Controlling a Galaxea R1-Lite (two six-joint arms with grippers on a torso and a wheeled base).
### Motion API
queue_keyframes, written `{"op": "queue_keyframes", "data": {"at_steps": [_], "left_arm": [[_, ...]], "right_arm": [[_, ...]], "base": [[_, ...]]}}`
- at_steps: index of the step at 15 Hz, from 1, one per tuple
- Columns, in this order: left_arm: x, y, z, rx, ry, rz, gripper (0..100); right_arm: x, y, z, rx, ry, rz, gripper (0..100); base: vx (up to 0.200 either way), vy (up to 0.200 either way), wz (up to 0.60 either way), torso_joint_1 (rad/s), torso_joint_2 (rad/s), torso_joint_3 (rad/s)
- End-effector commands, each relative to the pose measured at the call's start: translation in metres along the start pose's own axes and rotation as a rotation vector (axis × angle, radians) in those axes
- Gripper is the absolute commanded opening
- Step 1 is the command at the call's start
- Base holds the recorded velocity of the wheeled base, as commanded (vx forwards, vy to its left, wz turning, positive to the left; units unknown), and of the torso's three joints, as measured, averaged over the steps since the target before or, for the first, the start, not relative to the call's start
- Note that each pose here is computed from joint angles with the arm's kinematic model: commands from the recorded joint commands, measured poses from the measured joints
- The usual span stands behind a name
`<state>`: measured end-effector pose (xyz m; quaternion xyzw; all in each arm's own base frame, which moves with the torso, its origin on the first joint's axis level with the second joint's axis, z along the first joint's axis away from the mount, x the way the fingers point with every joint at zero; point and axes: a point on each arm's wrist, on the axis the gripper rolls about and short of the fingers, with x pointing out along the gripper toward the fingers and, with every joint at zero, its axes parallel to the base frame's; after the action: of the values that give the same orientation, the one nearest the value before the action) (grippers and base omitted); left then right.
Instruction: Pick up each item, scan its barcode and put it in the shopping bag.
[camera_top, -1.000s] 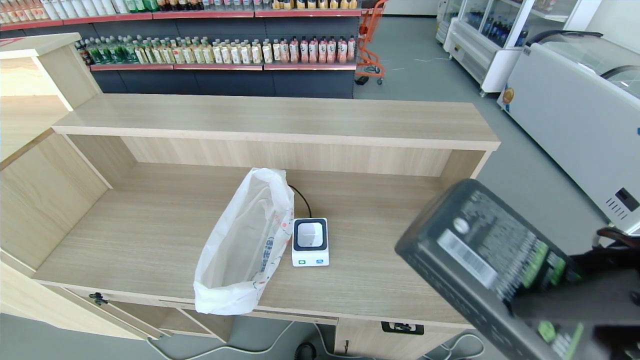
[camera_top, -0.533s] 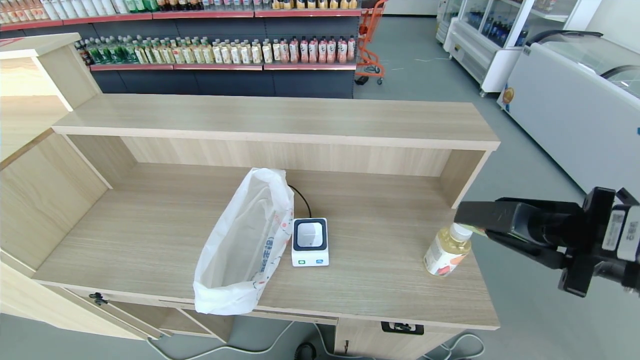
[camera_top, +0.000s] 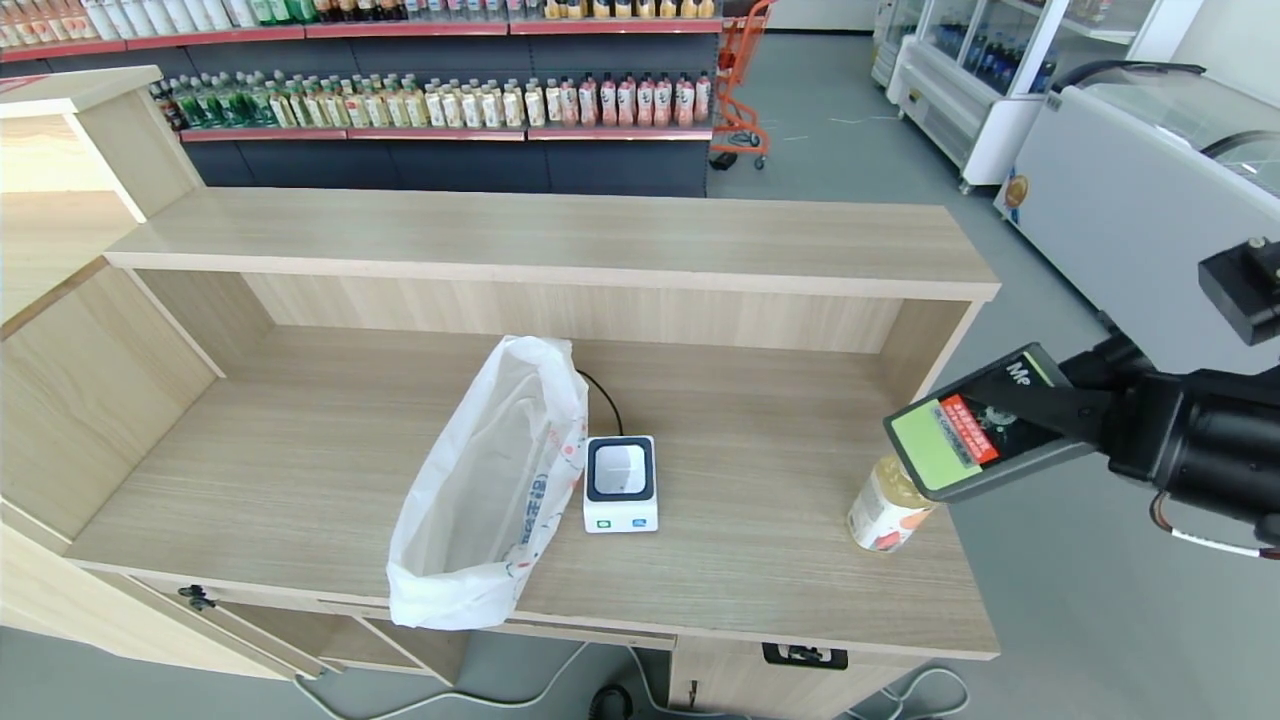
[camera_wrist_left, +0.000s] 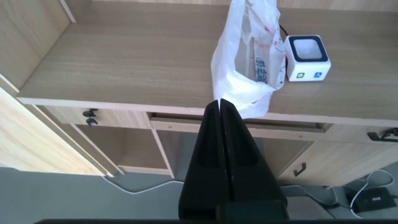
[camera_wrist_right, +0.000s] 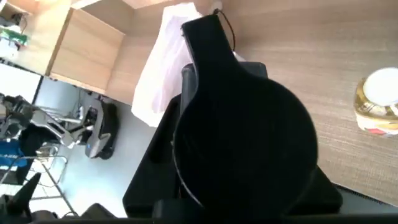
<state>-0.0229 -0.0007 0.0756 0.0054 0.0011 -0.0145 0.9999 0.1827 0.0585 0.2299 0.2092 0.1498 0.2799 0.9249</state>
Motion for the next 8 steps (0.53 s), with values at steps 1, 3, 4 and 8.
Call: {"op": "queue_keyframes", "data": {"at_steps": [1, 3, 4, 8], "left_arm": [[0.0, 0.0, 0.0, 0.0, -0.001, 0.0, 0], [0.0, 0.0, 0.0, 0.0, -0.001, 0.0, 0], [0.0, 0.0, 0.0, 0.0, 0.001, 0.0, 0], [0.0, 0.0, 0.0, 0.0, -0.001, 0.0, 0]], "right_arm": [[0.015, -0.012, -0.001, 0.049, 0.036, -0.052, 0], [0.012, -0.018, -0.014, 0.075, 0.059, -0.1, 0], [0.01, -0.018, -0.016, 0.076, 0.062, -0.101, 0], [0.005, -0.018, -0.022, 0.084, 0.072, -0.104, 0]], "base": [[0.0, 0.0, 0.0, 0.0, 0.0, 0.0], [0.0, 0.0, 0.0, 0.0, 0.0, 0.0], [0.0, 0.0, 0.0, 0.0, 0.0, 0.0], [0.0, 0.0, 0.0, 0.0, 0.0, 0.0]]}}
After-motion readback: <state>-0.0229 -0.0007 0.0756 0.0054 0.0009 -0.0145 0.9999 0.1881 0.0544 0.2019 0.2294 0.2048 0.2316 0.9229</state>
